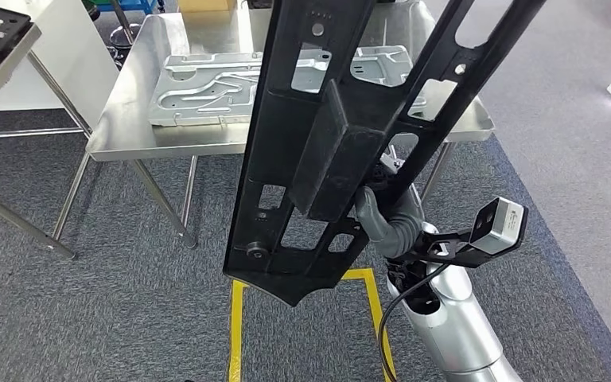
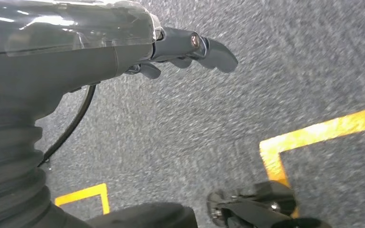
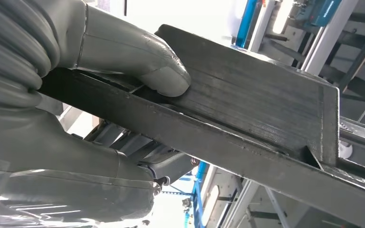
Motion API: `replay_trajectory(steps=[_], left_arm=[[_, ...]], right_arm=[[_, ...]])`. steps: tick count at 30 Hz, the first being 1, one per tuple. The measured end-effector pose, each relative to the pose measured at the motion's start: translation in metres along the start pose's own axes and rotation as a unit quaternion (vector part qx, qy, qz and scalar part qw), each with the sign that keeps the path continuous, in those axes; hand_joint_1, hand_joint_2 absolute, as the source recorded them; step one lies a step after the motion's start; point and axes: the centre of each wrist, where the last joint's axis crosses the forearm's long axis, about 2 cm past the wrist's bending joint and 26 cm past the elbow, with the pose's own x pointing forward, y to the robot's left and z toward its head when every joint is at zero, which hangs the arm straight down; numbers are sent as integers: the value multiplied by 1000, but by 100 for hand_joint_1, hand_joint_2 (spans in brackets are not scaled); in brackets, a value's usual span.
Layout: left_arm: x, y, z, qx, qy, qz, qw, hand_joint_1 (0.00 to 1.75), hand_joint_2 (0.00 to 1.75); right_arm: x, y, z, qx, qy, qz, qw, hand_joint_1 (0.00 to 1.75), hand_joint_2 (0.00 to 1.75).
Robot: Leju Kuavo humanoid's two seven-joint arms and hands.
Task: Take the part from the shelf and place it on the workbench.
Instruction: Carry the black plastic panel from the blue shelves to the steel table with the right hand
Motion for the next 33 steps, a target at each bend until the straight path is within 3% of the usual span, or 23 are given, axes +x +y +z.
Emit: replay_trajectory(steps=[20,33], left_arm=[[-14,-2,1,-2,11,-2,1000,0,175],[-19,-3,1,-1,12,2,1000,0,175]], right_arm=[[8,-9,-13,4,1,27,1000,175,175],[38,-36,-48,23,-28,106,994,175,175]])
